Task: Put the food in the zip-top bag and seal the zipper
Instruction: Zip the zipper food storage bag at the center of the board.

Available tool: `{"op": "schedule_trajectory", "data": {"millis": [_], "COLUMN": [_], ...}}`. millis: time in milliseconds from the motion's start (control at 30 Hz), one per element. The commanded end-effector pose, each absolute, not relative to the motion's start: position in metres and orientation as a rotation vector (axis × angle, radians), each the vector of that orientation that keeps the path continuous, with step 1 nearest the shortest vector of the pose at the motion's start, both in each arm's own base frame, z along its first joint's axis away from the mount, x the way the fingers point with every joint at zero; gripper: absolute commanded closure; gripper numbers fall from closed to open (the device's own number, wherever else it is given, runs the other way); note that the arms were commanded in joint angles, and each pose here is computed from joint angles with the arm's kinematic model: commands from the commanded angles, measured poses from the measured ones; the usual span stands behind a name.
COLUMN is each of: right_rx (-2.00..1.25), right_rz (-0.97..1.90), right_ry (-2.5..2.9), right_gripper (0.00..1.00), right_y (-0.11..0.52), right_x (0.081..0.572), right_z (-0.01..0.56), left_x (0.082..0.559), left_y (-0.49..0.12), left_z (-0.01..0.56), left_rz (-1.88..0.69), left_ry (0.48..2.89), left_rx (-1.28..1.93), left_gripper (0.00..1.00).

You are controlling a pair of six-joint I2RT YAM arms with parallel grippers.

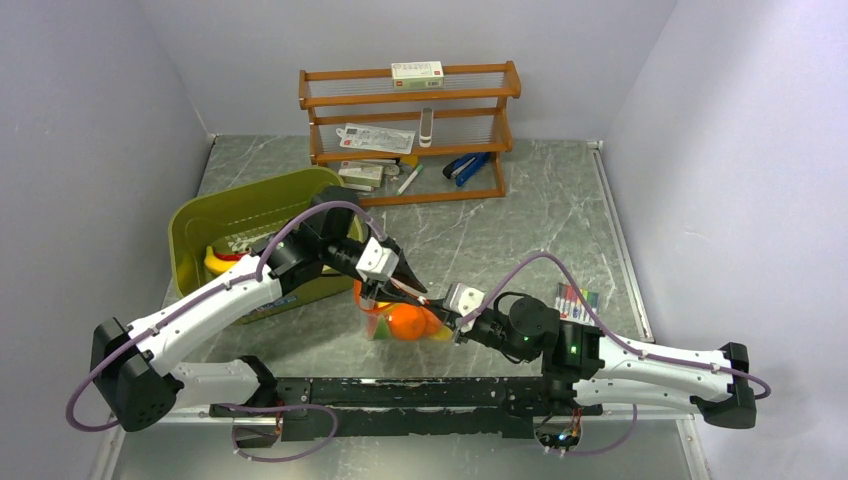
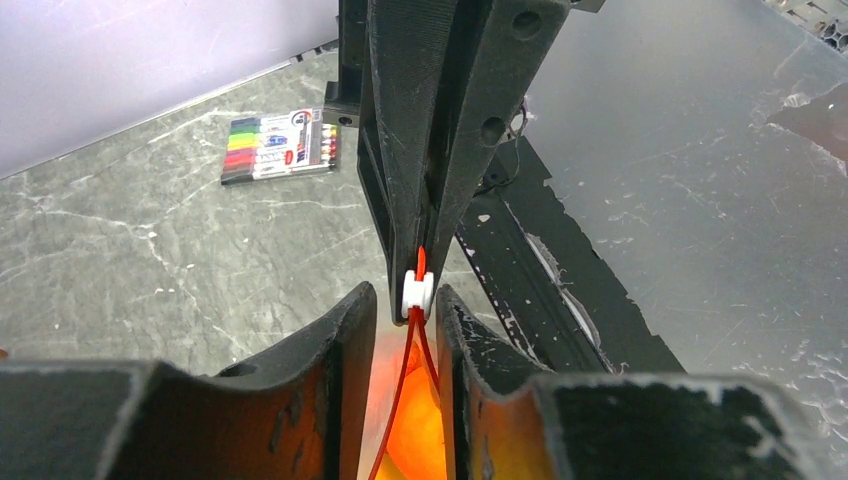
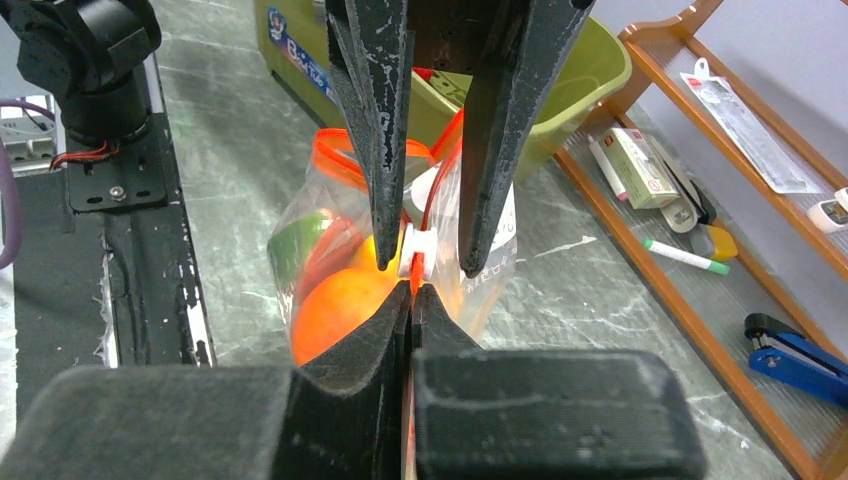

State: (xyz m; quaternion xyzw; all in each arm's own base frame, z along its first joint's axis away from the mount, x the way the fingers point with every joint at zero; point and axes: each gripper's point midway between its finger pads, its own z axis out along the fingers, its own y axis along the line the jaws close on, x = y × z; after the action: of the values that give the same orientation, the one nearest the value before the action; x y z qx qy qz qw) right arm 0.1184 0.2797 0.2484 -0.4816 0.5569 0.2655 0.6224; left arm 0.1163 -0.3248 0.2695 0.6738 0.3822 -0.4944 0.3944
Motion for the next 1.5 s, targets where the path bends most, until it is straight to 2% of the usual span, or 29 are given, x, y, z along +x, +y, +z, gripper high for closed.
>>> {"op": "schedule_trajectory", "data": {"millis": [0,67,233,300,400,433,1133,1467], "right_rx": [-1.038,-1.039,-1.043,-1.038,-1.042,-1.042,-0.954,-0.883], "right_rz": [0.632,0.634,0.634,0.636,0.643,0.640,0.654,0.627], "right_ry": [1.240,1.237,1.239,1.242,1.245,1.250,1.215,1.226], "right_gripper": [1.00,1.00,1.00,1.00,1.00,1.00,1.00,1.00], "right_y": [0.281,0.282,0.283,0.283,0.285,0.285,0.254,0.234], "right_x": [0.121,0.121,0.121,0.121,0.121,0.121,0.119,0.124], "right_z": [0.272,0.273,0.272,0.271,0.270,0.269,0.286,0.291], "left_x": [0.110,0.111,0.111,0.110,0.111,0.112,0.144,0.152], "left_y": [-0.330,-0.331,-0.330,-0.330,-0.330,-0.329,-0.329,-0.331], "left_z": [0.283,0.282,0.283,0.283,0.283,0.283,0.270,0.266], "left_rz": [-1.285,-1.287,-1.281,-1.282,-1.265,-1.254,-1.040,-1.015], "left_ry": [0.879,0.885,0.879,0.874,0.873,0.876,1.010,1.044], "left_rx": [1.718,1.719,1.715,1.713,1.708,1.704,1.686,1.674], "left_gripper": [0.71,0.66,0.70,0.74,0.91,0.93,0.93,0.93]}}
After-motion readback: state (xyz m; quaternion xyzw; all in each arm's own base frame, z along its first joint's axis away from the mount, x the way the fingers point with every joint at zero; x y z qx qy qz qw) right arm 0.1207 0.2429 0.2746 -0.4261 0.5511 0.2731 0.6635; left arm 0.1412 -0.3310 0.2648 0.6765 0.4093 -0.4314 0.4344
